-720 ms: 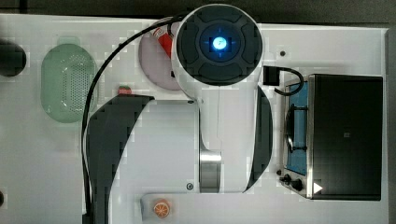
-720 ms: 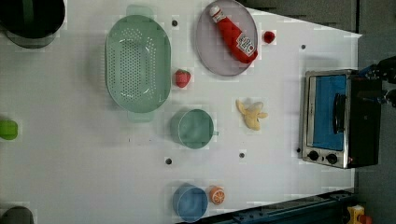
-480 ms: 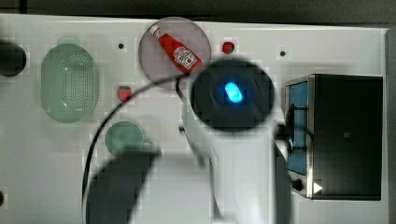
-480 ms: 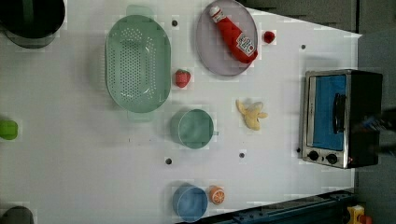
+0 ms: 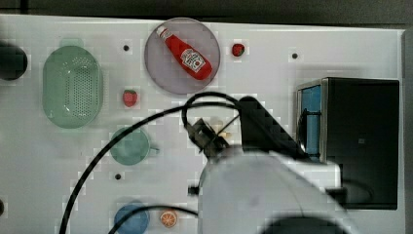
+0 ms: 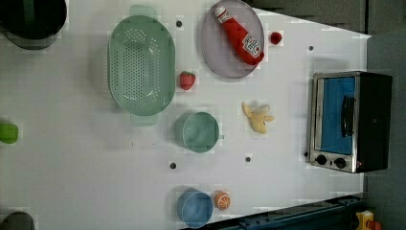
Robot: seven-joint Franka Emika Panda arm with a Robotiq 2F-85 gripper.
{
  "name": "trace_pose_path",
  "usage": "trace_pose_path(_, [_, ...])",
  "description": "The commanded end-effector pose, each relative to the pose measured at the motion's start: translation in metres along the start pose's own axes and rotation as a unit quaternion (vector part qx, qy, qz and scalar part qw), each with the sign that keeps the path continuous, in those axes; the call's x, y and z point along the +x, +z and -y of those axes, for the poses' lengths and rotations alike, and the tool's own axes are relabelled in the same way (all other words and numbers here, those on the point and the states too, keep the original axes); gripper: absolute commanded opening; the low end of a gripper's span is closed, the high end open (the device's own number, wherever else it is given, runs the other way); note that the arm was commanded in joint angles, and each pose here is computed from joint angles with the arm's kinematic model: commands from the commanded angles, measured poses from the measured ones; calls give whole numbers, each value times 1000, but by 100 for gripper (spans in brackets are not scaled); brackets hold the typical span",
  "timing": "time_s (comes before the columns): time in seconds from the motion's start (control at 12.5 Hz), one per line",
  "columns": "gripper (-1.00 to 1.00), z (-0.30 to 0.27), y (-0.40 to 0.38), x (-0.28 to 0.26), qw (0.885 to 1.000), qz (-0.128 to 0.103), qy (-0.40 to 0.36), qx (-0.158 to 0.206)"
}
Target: Pick Banana and place it in mug.
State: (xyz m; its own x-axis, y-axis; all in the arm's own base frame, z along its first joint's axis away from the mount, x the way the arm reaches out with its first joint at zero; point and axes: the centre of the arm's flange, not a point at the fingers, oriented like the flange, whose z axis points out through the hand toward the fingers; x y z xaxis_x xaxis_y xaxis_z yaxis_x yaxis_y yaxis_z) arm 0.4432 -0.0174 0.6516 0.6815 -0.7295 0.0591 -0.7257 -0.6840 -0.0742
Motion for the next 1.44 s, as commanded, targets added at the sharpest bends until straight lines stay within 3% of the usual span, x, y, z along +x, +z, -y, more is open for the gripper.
trace_pose_path(0.08, [100,10,145,16,994,72,-46,-71])
trace_pose_path(0.48, [100,13,253,20,985,72,-145,-61])
trace_pose_path(0.96, [100,5,379,12,969,98,-213,-75])
trace_pose_path(1.44, [100,5,462,7,971,70,-223,-59])
